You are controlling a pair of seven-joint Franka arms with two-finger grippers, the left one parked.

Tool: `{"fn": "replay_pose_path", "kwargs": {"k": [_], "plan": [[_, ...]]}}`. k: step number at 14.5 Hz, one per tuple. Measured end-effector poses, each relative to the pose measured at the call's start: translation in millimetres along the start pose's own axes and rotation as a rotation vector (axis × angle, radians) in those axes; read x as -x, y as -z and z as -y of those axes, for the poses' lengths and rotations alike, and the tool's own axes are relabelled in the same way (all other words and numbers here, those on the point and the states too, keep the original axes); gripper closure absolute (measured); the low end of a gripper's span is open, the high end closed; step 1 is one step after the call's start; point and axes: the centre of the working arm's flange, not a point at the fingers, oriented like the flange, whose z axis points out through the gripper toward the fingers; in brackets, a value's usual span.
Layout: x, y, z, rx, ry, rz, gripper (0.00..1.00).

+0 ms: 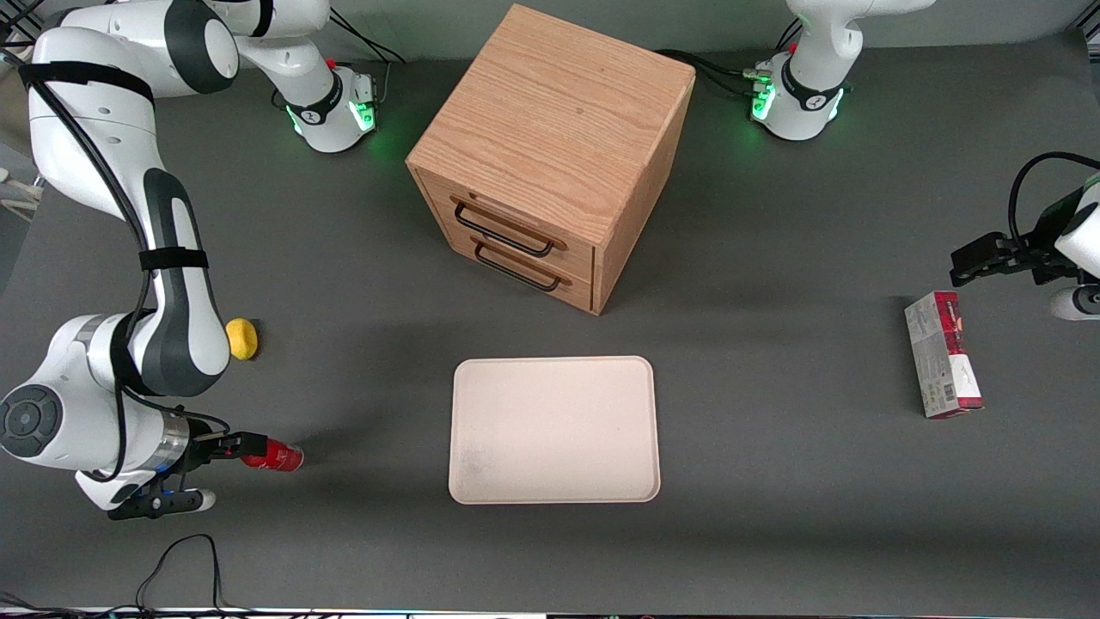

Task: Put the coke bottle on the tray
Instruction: 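Close the right gripper around the bottle's body, then lift the bottle and carry it over the cream tray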

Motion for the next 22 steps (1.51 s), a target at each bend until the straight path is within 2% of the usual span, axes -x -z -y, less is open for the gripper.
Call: {"fn": "replay_pose_path", "kwargs": {"k": [4,7,9,10,11,16,18,21,22], "plan": [[2,-3,0,0.000,0.000,0.004,0.00],[3,-5,0,-0.001,0.000,0.008,0.30],[3,-6,0,-0.001,0.000,0.008,0.53],[3,-5,0,-0.001,0.000,0.008,0.63],[3,-5,1,-0.002,0.000,0.007,0.68],[1,3,0,-0.002,0.000,0.000,0.68],[0,36,1,-0.005,0.003,0.023,0.68],[12,116,6,-0.015,0.012,0.080,0.68],[18,142,7,-0.016,0.015,0.082,0.68]]}}
